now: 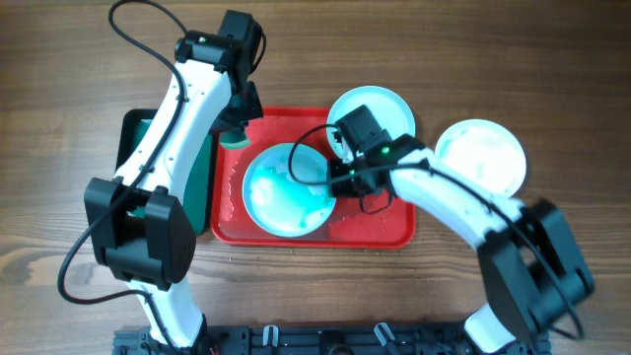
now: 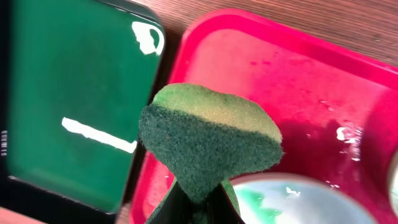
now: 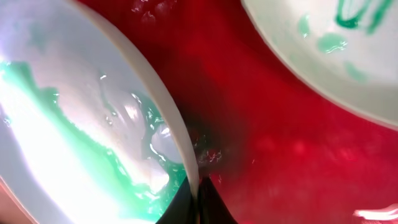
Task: Clean dirty plates on tray and stack at the side
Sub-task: 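Lift the left sponge away and raise the plate with the right gripper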
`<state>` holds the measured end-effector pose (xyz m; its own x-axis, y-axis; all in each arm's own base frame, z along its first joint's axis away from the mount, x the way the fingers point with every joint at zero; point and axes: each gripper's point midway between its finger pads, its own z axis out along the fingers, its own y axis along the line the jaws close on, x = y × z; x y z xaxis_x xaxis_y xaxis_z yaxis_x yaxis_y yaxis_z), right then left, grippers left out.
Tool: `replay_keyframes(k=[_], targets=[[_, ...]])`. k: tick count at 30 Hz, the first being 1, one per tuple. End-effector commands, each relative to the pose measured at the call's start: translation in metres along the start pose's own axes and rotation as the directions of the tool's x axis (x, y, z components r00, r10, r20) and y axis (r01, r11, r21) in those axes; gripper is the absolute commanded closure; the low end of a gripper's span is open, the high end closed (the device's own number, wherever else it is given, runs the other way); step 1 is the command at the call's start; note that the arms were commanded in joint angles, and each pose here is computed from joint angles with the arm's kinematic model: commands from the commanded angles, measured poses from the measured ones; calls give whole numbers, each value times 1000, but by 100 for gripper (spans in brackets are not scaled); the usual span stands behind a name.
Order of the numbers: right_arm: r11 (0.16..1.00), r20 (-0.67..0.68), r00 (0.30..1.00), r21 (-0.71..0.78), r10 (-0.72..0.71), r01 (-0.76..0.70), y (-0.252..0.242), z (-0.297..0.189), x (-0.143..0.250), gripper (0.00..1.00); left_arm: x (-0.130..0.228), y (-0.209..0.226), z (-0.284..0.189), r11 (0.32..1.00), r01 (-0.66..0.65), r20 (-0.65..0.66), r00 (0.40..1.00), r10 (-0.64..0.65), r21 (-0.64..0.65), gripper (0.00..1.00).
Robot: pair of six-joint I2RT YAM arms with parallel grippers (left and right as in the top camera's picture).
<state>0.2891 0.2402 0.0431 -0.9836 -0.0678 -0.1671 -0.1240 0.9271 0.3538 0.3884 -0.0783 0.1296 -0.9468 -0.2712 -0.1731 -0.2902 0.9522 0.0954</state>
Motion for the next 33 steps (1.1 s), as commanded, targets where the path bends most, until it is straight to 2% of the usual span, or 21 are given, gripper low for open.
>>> replay_keyframes(k=[1, 5, 11, 21, 27, 33], targets=[[966, 153, 977, 232, -149, 111, -4, -30, -6, 96, 4, -8, -10, 994, 40, -29, 999, -37, 98, 96], [877, 319, 913, 475, -255, 79, -7, -78, -4, 96, 2, -10, -9, 993, 42, -25, 999, -39, 108, 96], [801, 442, 819, 598, -366, 35, -3, -120, -9, 96, 0, -12, -5, 993, 42, -18, 999, -40, 112, 96], [696, 484, 738, 718, -471, -26, -10, -154, -28, 96, 8, -14, 8, 992, 42, -46, 998, -36, 117, 96], [555, 477, 628, 827, -615, -85, 2, -195, -38, 96, 7, -14, 9, 992, 42, -45, 998, -37, 117, 96], [413, 424, 494, 900, -759, -138, 33, -227, -28, 96, 8, -15, 12, 993, 41, -51, 998, -36, 113, 96]])
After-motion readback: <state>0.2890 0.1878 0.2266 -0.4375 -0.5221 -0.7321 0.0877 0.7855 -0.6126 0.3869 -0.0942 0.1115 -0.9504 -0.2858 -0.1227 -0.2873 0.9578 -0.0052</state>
